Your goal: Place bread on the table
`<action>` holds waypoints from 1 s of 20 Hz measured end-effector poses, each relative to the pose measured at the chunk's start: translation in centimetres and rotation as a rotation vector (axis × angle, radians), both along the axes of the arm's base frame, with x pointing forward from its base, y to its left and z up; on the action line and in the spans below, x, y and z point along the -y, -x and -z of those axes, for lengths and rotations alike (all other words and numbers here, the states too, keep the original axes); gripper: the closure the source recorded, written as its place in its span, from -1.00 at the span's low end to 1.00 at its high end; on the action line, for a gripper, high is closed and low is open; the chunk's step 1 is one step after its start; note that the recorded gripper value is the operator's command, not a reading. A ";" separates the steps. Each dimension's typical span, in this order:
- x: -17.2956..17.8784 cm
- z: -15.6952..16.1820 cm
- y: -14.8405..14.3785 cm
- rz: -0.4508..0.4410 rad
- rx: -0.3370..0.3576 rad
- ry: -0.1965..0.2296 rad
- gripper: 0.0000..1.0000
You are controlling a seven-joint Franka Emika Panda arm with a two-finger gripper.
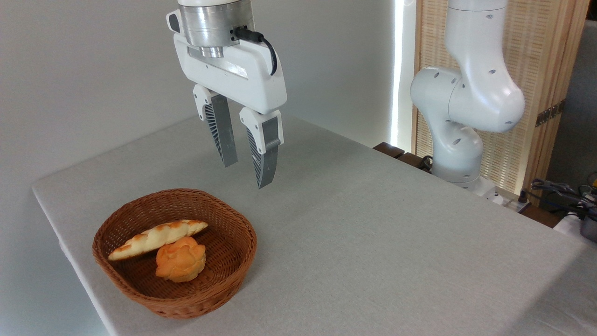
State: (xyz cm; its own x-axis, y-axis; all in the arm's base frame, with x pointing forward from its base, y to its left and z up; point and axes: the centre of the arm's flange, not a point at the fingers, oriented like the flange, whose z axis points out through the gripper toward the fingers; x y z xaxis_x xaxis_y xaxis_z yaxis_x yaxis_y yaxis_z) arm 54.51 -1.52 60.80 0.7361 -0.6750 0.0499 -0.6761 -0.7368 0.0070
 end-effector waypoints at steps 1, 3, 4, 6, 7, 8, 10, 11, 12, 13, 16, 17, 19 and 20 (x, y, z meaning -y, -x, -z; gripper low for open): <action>0.0 0.0 0.0 0.000 0.000 0.000 -1.00; 0.0 0.0 0.0 0.000 0.000 0.000 -1.00; 0.0 0.0 0.0 0.000 0.000 0.000 -1.00; 0.0 0.1 0.0 0.000 -0.001 0.000 -1.00; 0.0 0.1 0.0 0.000 -0.001 0.000 -1.00; 0.0 0.1 0.0 0.000 -0.002 0.000 -1.00; 0.0 0.1 -0.1 0.000 -0.002 0.000 -1.00; 0.0 0.1 -0.1 0.000 -0.002 0.000 -1.00; 0.0 0.1 -0.1 0.000 -0.002 0.000 -1.00; 0.0 0.1 -0.1 0.000 -0.002 0.000 -1.00; 0.2 0.1 -0.4 0.003 0.018 0.000 -1.00; 0.4 0.2 -0.7 0.005 0.041 0.001 -1.00; 0.8 1.0 -1.6 0.009 0.088 0.002 -1.00; 1.0 1.9 -2.1 0.011 0.105 0.003 -1.00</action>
State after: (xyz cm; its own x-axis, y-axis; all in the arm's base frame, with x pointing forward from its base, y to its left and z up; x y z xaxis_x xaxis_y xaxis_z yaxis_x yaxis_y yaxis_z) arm 56.61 -2.51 58.93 0.7190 -0.6830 0.1283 -0.6815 -0.7291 -0.0626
